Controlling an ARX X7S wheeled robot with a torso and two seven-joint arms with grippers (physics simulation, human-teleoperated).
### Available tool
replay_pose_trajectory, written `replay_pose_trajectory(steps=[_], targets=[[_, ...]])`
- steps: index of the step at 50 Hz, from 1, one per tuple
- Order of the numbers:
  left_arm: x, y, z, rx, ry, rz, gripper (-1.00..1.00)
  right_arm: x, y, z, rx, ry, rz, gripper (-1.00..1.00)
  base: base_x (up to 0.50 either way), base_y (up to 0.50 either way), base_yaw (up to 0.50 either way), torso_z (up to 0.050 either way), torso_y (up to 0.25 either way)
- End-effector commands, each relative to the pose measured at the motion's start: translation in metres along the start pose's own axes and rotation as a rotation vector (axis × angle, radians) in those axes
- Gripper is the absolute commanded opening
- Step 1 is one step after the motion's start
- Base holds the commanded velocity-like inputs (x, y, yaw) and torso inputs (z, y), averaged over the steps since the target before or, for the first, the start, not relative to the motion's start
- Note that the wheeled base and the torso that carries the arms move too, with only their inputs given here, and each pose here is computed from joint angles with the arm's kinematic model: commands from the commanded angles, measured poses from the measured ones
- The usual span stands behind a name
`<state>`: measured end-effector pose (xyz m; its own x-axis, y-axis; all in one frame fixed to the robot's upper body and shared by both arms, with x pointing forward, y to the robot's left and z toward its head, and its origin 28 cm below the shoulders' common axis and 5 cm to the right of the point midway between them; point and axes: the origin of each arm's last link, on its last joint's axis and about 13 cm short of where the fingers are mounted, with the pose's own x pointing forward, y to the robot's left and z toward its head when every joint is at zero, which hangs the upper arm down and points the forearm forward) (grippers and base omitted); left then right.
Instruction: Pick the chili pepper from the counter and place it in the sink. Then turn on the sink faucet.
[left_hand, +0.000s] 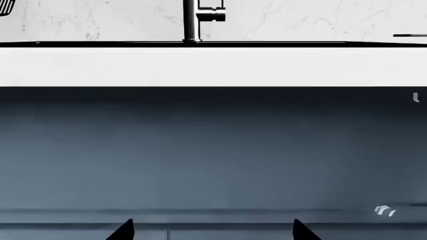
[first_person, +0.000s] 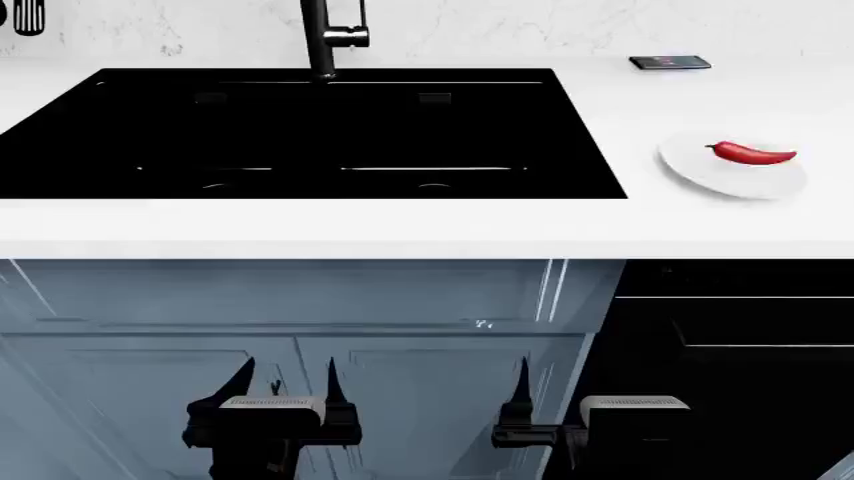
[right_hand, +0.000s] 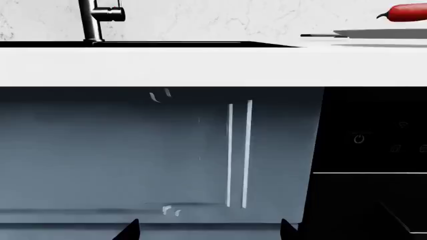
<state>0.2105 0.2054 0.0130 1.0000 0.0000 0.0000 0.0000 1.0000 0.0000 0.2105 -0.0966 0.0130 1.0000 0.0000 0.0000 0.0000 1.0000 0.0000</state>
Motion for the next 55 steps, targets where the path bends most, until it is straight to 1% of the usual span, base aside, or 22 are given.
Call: replay_pose_trajectory(steps=[1,17,18,19,21,23,24,26,27,28,30,32,33,34,36,37,41,43,45,47,49,55], targets=[[0.000,0.000,0.001,-0.001,0.001,0.002,1.00,0.000,0.001,0.000,-0.006,0.003,0.000,1.00,0.00,0.00,0.00,0.000,0.000],[-0.001,0.000,-0.003,0.022,0.005,0.001,1.00,0.000,0.001,0.000,-0.015,0.005,-0.006,1.00,0.00,0.00,0.00,0.000,0.000],[-0.111,-0.012,-0.131,0.162,0.065,-0.028,1.00,-0.083,0.028,-0.126,0.067,0.097,-0.071,1.00,0.00,0.00,0.00,0.000,0.000],[-0.002,0.000,-0.003,0.020,0.008,0.001,1.00,-0.001,0.001,0.000,-0.017,0.005,-0.008,1.00,0.00,0.00,0.00,0.000,0.000],[0.000,-0.003,-0.007,0.045,0.025,0.023,1.00,0.000,0.000,-0.001,-0.015,0.009,-0.011,1.00,0.00,0.00,0.00,0.000,0.000],[0.002,-0.003,-0.004,0.001,0.049,0.018,1.00,0.001,-0.001,-0.005,-0.016,0.014,-0.011,1.00,0.00,0.00,0.00,0.000,0.000],[0.003,-0.003,-0.005,0.014,0.045,0.022,1.00,0.001,-0.001,-0.006,-0.010,0.017,-0.012,1.00,0.00,0.00,0.00,0.000,0.000],[0.006,-0.005,-0.005,0.070,0.067,0.119,1.00,0.001,-0.001,-0.004,-0.008,0.010,-0.019,1.00,0.00,0.00,0.00,0.000,0.000],[0.007,-0.006,-0.005,0.124,0.069,0.183,1.00,0.001,-0.001,-0.002,-0.005,0.003,-0.024,1.00,0.00,0.00,0.00,0.000,0.000],[0.004,-0.006,-0.002,0.098,0.086,0.115,1.00,0.000,-0.001,0.001,-0.005,-0.001,-0.026,1.00,0.00,0.00,0.00,0.000,0.000],[-0.001,-0.004,0.005,0.089,-0.003,0.090,1.00,-0.001,-0.001,0.008,-0.009,-0.006,-0.033,1.00,0.00,0.00,0.00,0.000,0.000],[-0.011,-0.005,0.022,0.038,0.065,0.040,1.00,-0.003,0.000,0.028,-0.027,-0.040,-0.028,1.00,0.00,0.00,0.00,0.000,0.000],[-0.017,-0.006,0.028,0.068,0.047,0.050,1.00,-0.005,0.000,0.037,-0.021,-0.043,-0.018,1.00,0.00,0.00,0.00,0.000,0.000],[-0.023,-0.006,0.041,0.075,0.034,0.035,1.00,-0.007,0.000,0.052,-0.091,-0.046,-0.024,1.00,0.00,0.00,0.00,0.000,0.000],[-0.022,-0.005,0.068,0.066,0.009,0.035,1.00,-0.009,-0.002,0.079,-0.094,-0.075,-0.025,1.00,0.00,0.00,0.00,0.000,0.000],[-0.019,-0.003,0.085,0.051,0.002,0.040,1.00,-0.011,-0.003,0.103,-0.104,-0.096,-0.023,1.00,0.00,0.00,0.00,0.000,0.000],[-0.009,-0.002,0.129,0.057,-0.032,0.035,1.00,-0.011,-0.005,0.136,-0.116,-0.096,-0.029,1.00,0.00,0.00,0.00,0.000,0.000],[-0.007,-0.002,0.143,0.048,-0.029,0.016,1.00,-0.011,-0.006,0.149,-0.116,-0.099,-0.031,1.00,0.00,0.00,0.00,0.000,0.000],[-0.005,-0.001,0.160,-0.014,-0.031,-0.041,1.00,-0.010,-0.006,0.163,-0.108,-0.101,-0.021,1.00,0.00,0.00,0.00,0.000,0.000],[0.001,0.001,0.176,-0.027,-0.001,-0.038,1.00,-0.010,-0.005,0.179,-0.119,-0.115,-0.015,1.00,0.00,0.00,0.00,0.045,0.000],[0.004,0.002,0.188,-0.006,-0.013,-0.030,1.00,-0.011,-0.005,0.201,-0.108,-0.140,-0.005,1.00,0.00,0.00,0.00,0.050,0.000],[0.010,0.002,0.208,-0.019,-0.006,-0.035,1.00,-0.004,-0.011,0.222,-0.135,-0.154,-0.017,1.00,0.00,0.00,0.00,0.050,0.000]])
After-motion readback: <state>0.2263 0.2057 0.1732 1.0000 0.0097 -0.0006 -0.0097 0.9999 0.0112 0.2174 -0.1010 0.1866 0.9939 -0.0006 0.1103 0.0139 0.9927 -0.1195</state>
